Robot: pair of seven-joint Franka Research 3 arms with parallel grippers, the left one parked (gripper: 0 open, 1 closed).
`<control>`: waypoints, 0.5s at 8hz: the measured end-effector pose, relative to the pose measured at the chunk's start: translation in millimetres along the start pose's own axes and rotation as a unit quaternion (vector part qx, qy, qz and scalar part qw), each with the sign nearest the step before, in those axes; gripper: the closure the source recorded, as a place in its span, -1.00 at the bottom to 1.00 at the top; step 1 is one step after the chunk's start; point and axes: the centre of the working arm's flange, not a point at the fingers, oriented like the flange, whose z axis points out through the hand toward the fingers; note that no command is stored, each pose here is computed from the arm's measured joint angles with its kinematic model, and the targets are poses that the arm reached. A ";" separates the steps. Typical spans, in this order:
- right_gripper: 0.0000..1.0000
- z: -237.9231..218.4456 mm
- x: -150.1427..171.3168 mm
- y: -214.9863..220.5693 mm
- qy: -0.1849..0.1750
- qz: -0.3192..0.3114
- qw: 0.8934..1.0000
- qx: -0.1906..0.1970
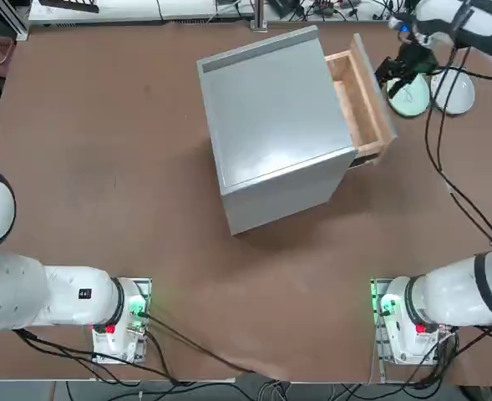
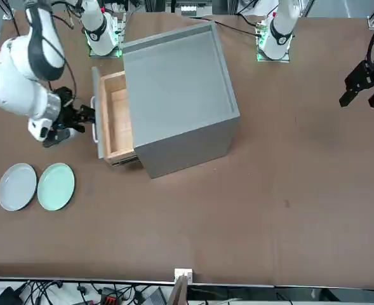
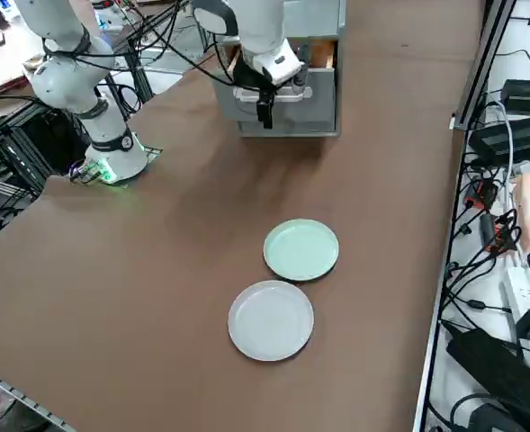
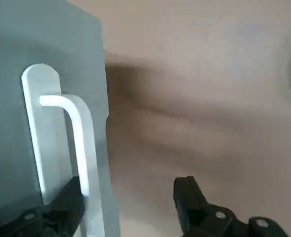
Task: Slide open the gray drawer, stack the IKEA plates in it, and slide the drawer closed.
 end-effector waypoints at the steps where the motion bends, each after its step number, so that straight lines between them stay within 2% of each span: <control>1: -1.00 -6.4 -1.5 15.5 0.004 0.000 1.000 -0.004; 4: -1.00 -16.6 -4.4 54.2 0.014 -0.014 1.000 -0.005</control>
